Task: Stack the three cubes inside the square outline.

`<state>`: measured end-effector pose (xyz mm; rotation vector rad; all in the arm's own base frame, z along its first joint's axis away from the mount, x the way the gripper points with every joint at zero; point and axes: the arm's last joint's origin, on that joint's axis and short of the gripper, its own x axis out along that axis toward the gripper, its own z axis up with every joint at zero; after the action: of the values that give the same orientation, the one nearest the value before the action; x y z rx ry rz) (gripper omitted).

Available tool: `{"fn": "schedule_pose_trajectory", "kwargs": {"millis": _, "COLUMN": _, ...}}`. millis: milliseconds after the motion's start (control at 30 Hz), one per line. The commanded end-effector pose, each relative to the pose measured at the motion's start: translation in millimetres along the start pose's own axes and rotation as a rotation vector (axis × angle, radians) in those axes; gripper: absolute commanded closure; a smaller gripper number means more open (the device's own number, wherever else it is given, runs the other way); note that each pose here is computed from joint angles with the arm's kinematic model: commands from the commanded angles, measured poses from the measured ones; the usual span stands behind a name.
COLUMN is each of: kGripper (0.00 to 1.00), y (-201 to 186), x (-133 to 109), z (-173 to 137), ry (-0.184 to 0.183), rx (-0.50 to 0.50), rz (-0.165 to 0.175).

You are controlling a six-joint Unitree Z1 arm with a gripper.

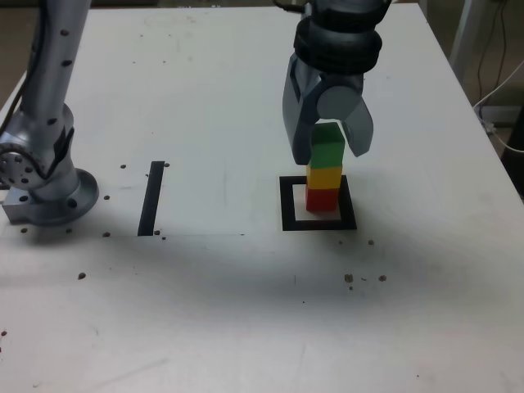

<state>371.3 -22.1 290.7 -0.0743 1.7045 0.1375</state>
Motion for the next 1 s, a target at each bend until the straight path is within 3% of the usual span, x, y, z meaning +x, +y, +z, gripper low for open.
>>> {"fn": "schedule_pose_trajectory", "kwargs": {"millis": 0, "kGripper": 0.0, "y": -0.3, "x": -1.3, "z": -2.1, "ry": 0.001, "rx": -0.001, "rz": 0.002}}
{"fn": "schedule_pose_trajectory", "kwargs": {"millis": 200, "kGripper": 0.0, "y": -0.1, "x": -1.8, "z": -3.8, "ry": 0.007, "rx": -0.005, "rz": 0.003}}
{"fn": "schedule_pose_trajectory", "kwargs": {"millis": 533, "kGripper": 0.0, "y": -1.0, "x": -15.8, "z": -20.9, "ry": -0.025, "rx": -0.036, "rz": 0.003}}
{"fn": "schedule_pose_trajectory", "kwargs": {"millis": 733, "kGripper": 0.0, "y": -3.4, "x": -24.9, "z": -59.7, "ry": -0.021, "rx": -0.21, "rz": -0.033}}
{"fn": "schedule_pose_trajectory", "kwargs": {"millis": 967, "kGripper": 0.0, "y": -2.0, "x": -13.4, "z": -101.4, "ry": 0.065, "rx": -0.468, "rz": -0.089}}
